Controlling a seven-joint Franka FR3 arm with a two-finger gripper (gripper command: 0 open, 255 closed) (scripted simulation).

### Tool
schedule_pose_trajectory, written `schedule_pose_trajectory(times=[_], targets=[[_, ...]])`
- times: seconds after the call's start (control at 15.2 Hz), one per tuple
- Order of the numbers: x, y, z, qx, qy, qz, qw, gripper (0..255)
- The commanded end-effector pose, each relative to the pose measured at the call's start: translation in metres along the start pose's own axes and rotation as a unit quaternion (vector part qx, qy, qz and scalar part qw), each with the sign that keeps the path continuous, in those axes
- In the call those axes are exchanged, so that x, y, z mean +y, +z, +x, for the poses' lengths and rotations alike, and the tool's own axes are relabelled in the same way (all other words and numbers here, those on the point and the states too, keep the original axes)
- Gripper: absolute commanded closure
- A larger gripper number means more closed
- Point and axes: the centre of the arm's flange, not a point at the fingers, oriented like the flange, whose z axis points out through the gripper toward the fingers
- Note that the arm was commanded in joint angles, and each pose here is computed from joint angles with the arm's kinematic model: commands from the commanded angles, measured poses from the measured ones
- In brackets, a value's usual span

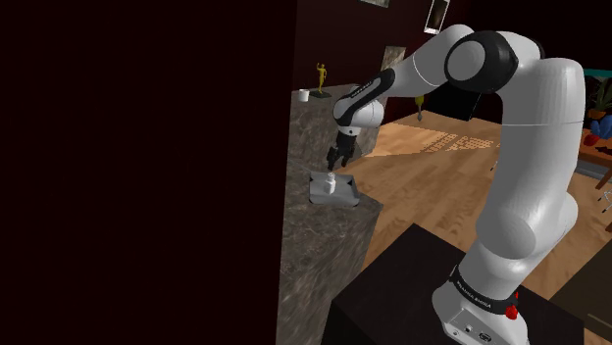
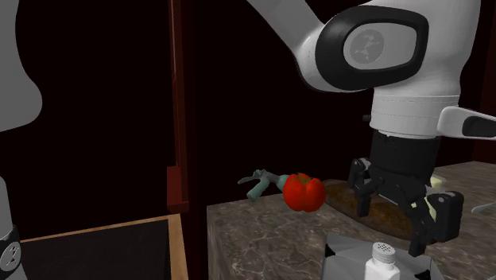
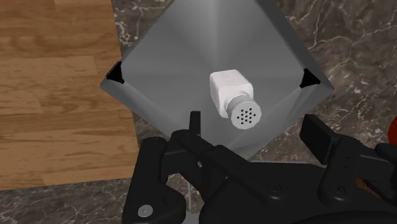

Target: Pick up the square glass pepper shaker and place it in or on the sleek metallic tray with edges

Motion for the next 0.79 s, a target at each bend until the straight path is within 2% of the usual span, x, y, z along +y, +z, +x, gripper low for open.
schedule_pose_trajectory(times=[0.0, 0.07, 0.33, 0.73], targets=[[0.000, 0.000, 0.000, 0.000, 0.000, 0.000, 1.0000, 0], [0.000, 0.000, 0.000, 0.000, 0.000, 0.000, 1.0000, 0], [0.000, -0.050, 0.000, 0.000, 0.000, 0.000, 1.0000, 0], [0.000, -0.050, 0.000, 0.000, 0.000, 0.000, 1.0000, 0]])
